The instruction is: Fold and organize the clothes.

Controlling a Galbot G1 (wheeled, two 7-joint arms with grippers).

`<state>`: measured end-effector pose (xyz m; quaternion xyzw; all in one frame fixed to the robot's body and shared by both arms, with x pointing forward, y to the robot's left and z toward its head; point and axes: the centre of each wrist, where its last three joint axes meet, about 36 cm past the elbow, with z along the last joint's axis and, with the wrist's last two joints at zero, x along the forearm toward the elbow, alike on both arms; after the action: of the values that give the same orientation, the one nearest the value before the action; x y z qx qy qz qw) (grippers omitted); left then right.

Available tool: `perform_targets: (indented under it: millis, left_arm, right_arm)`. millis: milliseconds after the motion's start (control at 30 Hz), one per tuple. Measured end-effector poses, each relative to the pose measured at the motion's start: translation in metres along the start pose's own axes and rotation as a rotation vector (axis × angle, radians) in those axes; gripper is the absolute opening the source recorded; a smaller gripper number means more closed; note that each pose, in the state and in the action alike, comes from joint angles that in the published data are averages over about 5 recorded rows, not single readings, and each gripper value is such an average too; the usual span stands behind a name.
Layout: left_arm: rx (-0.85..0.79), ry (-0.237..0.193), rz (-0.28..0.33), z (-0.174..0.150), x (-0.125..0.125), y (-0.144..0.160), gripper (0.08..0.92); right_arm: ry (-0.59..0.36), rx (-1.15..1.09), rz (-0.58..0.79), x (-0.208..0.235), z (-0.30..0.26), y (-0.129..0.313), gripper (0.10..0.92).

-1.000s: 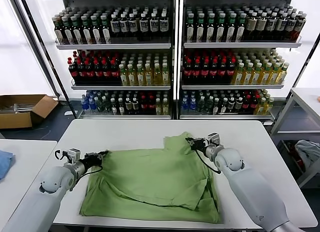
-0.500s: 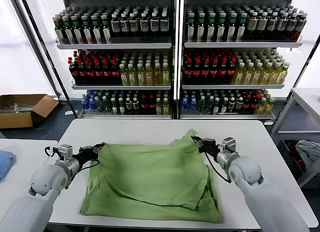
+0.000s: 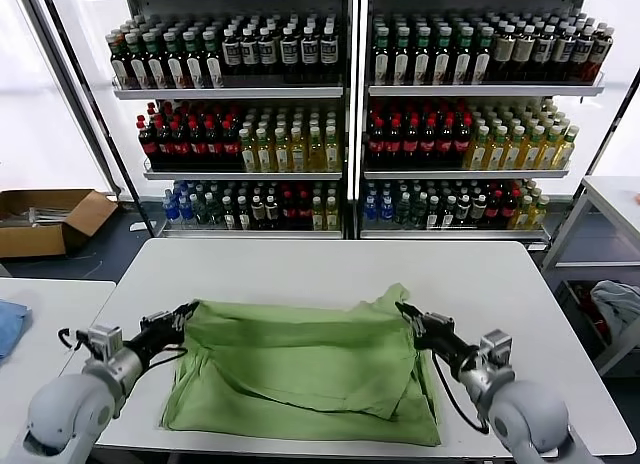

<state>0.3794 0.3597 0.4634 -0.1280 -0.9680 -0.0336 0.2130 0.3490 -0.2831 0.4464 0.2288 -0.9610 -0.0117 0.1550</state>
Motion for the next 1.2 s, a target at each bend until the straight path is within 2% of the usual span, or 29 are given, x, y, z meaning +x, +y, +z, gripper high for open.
perform_targets:
  millis: [167, 300, 567, 733, 967, 1100, 1200]
  left_arm:
    - [-0.016, 0.029, -0.008, 0.022, 0.022, -0.013, 0.094]
    - [-0.026, 0.067, -0.014, 0.038, 0.034, -0.023, 0.112]
    - [-0.045, 0.105, -0.055, 0.048, 0.056, -0.024, 0.352]
    - [-0.032, 0.091, -0.091, 0.053, 0.068, -0.024, 0.499]
    - [0.037, 0.057, -0.145, 0.060, 0.073, -0.042, 0.699]
    - [0.095, 0.049, -0.180, 0.068, 0.069, -0.057, 0.797]
    - [0.134, 0.044, -0.203, 0.073, 0.063, -0.066, 0.819]
  right_arm:
    - [0.039, 0.003, 0.034, 0.023, 0.021, 0.014, 0.112]
    - [0.049, 0.010, 0.072, 0.035, 0.030, 0.014, 0.189]
    - [0.000, 0.014, 0.152, 0.053, 0.027, -0.008, 0.439]
    - [-0.032, 0.007, 0.215, 0.065, 0.028, -0.026, 0.578]
    - [-0.042, 0.001, 0.272, 0.076, 0.034, -0.036, 0.776]
    - [-0.041, 0.004, 0.288, 0.078, 0.037, -0.039, 0.819]
    - [-0.037, 0.006, 0.295, 0.078, 0.040, -0.040, 0.822]
